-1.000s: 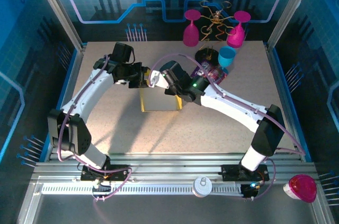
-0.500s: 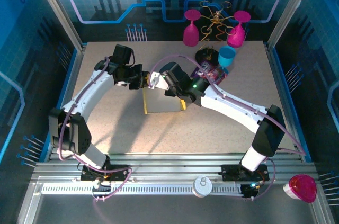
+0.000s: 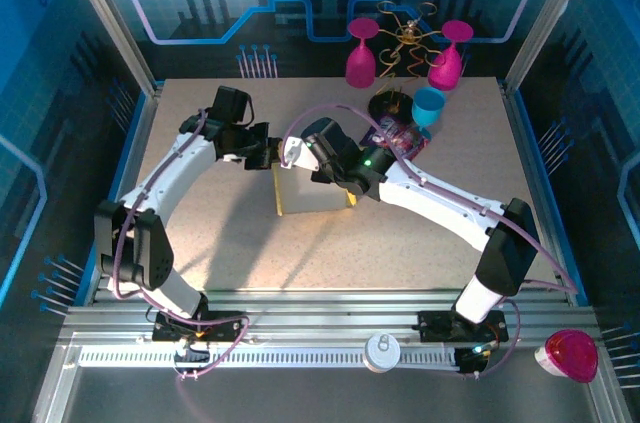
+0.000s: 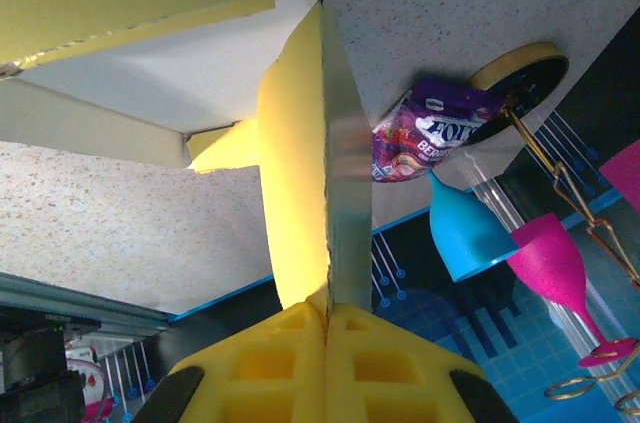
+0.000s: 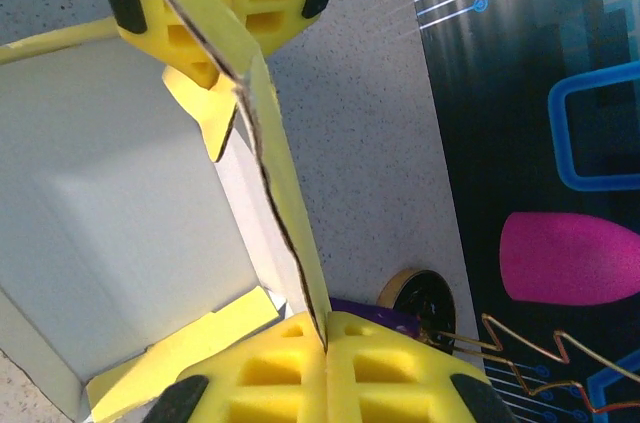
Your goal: Fold the paper box
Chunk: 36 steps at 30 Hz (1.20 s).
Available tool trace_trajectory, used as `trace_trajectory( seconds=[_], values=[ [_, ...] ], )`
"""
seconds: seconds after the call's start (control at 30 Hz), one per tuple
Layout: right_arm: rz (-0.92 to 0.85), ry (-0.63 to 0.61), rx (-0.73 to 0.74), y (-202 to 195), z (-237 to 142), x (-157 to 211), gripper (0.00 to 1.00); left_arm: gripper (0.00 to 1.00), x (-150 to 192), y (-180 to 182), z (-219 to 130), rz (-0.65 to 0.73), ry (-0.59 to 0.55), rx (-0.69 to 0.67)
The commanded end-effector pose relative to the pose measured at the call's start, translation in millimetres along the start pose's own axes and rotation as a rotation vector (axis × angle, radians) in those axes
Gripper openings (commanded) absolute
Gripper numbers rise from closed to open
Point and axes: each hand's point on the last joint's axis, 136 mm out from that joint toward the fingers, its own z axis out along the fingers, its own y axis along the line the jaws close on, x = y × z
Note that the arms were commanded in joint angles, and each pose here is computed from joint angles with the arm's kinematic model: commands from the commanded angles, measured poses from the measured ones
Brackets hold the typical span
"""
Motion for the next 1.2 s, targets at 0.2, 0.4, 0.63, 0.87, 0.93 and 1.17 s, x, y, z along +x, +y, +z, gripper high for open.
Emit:
trace_trajectory(
  seconds=[0.2,0.4,0.63,0.87,0.93,1.17],
  values=[
    [0.129,-0.054,-0.021,-9,-10,-12,0.08,0.00,-13,0,13,0.063,0.062,0.006],
    [0.263,-0.049,0.000,-30,-18,-6,0.45,0.00,-19,-1,15,0.097,0.083,0.017],
    [0.687,-0.101,-0.001,-81,-46,29,0.67,0.00,-31,-7,16,0.178,0.113,0.032],
    [1.410,-0.007,-0.142,-101,-35,119,0.74,0.00,-35,-12,21,0.226,0.161,0.061],
    [1.617,0.034,-0.205,-99,-25,141,0.71,0.00,-35,-12,20,0.239,0.165,0.057],
    [1.965,0.218,-0.484,-71,18,158,0.60,0.00,-30,-16,20,0.301,0.238,0.065]
  ],
)
